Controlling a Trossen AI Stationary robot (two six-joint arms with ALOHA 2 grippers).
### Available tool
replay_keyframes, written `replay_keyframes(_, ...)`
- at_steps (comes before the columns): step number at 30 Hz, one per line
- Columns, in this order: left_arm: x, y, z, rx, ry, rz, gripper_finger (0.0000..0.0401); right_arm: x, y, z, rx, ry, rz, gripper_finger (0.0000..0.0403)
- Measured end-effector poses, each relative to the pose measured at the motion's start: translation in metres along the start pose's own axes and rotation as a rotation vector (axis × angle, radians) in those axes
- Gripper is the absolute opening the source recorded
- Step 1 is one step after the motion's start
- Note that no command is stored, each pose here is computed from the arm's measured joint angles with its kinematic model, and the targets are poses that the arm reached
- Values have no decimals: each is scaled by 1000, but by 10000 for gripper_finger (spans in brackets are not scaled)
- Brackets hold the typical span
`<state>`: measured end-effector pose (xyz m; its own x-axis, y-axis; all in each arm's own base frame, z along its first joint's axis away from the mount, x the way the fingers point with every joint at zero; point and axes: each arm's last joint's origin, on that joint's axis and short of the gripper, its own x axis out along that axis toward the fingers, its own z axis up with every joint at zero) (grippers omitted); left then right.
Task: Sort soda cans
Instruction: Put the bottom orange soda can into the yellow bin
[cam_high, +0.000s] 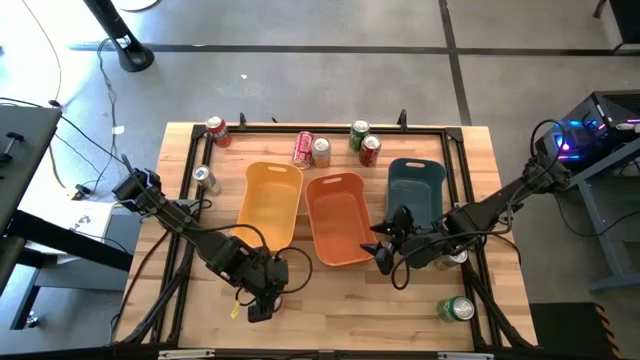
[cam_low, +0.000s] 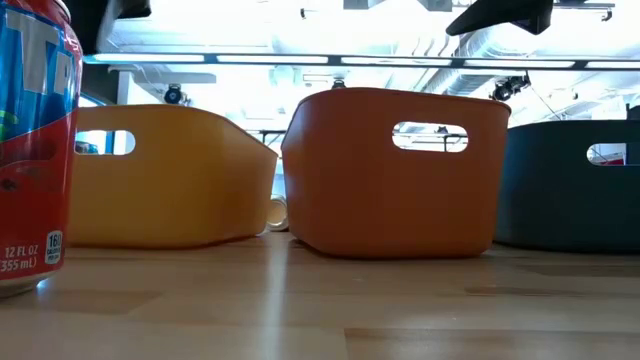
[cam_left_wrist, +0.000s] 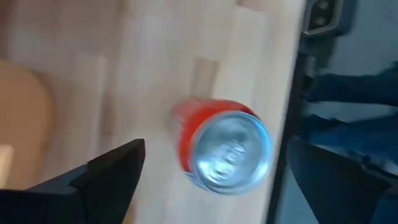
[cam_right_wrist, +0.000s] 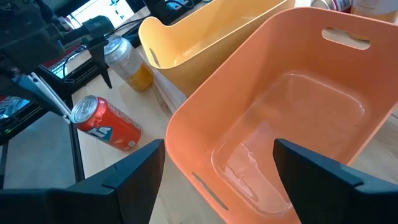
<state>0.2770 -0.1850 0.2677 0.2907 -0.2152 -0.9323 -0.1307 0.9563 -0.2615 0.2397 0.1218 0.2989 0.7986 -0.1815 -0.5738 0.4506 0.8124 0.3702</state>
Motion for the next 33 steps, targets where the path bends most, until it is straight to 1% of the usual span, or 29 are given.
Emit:
replay_keyframes(2, 0, -3, 1, -2, 25, -66, 395, 0, 0, 0, 0, 0, 0, 296)
replay_keyframes(3, -1, -4, 1, -12, 30, -77, 396, 0, 0, 0, 0, 0, 0, 296)
replay_keyframes(6, -1, -9, -4, -43, 25, -69, 397, 0, 0, 0, -1, 0, 0, 296)
replay_keyframes(8, 0, -14, -9, -28, 13, -59, 396, 0, 0, 0, -1, 0, 0, 296)
replay_keyframes(10, -1, -22, -17, 50, -30, -30, 396, 0, 0, 0, -2, 0, 0, 296)
replay_keyframes(12, -1, -29, -25, 112, -101, 37, 395, 0, 0, 0, -4, 1, -2, 296)
replay_keyframes(14, -1, -33, -31, 130, -162, 92, 395, 0, -1, 0, -7, 4, -6, 296)
replay_keyframes(16, -1, -35, -32, 130, -194, 121, 395, 0, -1, 0, -7, 4, -6, 296)
replay_keyframes(19, 5, -32, -33, 104, -191, 133, 395, 0, -1, 0, -7, 4, -6, 296)
replay_keyframes(25, 20, -19, -33, 50, -130, 132, 395, 0, -1, -1, -8, 5, -7, 296)
replay_keyframes(29, 29, -14, -34, 70, -137, 126, 395, 0, -1, -1, -9, 6, -8, 296)
replay_keyframes(33, 39, -9, -34, 62, -144, 106, 395, 0, -1, -1, -12, 8, -11, 296)
